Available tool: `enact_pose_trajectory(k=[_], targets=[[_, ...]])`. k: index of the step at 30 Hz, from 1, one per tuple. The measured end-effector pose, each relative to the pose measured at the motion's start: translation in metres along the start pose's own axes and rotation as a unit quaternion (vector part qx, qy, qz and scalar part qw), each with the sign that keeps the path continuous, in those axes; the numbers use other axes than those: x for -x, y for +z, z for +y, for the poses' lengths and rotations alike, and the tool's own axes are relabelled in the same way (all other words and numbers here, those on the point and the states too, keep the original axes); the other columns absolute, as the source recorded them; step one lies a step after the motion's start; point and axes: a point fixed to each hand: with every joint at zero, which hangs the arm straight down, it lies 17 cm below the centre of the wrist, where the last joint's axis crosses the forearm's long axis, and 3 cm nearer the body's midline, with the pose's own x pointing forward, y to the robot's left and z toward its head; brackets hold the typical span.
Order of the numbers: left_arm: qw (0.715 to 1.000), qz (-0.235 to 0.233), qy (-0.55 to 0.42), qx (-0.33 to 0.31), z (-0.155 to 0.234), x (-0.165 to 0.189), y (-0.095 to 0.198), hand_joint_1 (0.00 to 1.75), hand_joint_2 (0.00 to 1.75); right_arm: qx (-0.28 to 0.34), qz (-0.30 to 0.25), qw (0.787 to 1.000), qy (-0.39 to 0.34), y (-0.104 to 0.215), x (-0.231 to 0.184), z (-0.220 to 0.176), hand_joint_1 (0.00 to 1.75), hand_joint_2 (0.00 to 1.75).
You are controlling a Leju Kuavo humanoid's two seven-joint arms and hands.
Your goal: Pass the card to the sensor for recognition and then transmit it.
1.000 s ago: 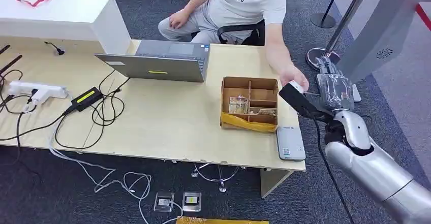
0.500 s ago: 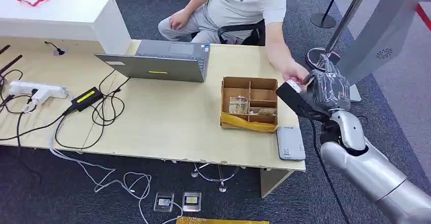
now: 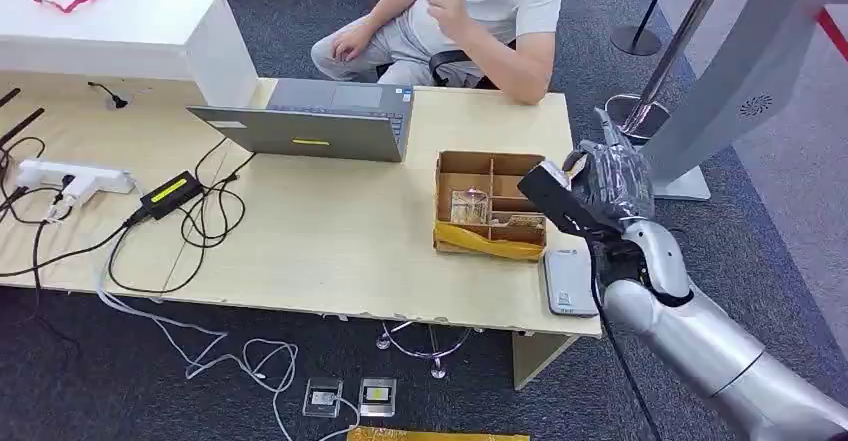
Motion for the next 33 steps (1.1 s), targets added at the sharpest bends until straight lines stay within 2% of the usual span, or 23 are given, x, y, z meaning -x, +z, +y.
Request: enact_pose_trajectory(k=[11, 25, 33], targets=[[1.0, 0.012, 0.004, 0.004, -0.004, 0.004, 0.002, 0.0, 0.0, -0.056, 0.054, 0.997, -0.022, 0.027, 0.044, 0.067, 1.75, 1.75], [1.0, 0.009, 0.006, 0.002, -0.003, 0.003, 0.001, 0.0, 0.0, -0.064, 0.126, 0.99, -0.017, 0.05, 0.106, 0.072, 1.75, 1.75], [1.0, 0.009, 0.006, 0.001, -0.003, 0.003, 0.001, 0.0, 0.0, -0.067, 0.138, 0.988, -0.016, 0.061, 0.121, 0.073, 1.75, 1.75]])
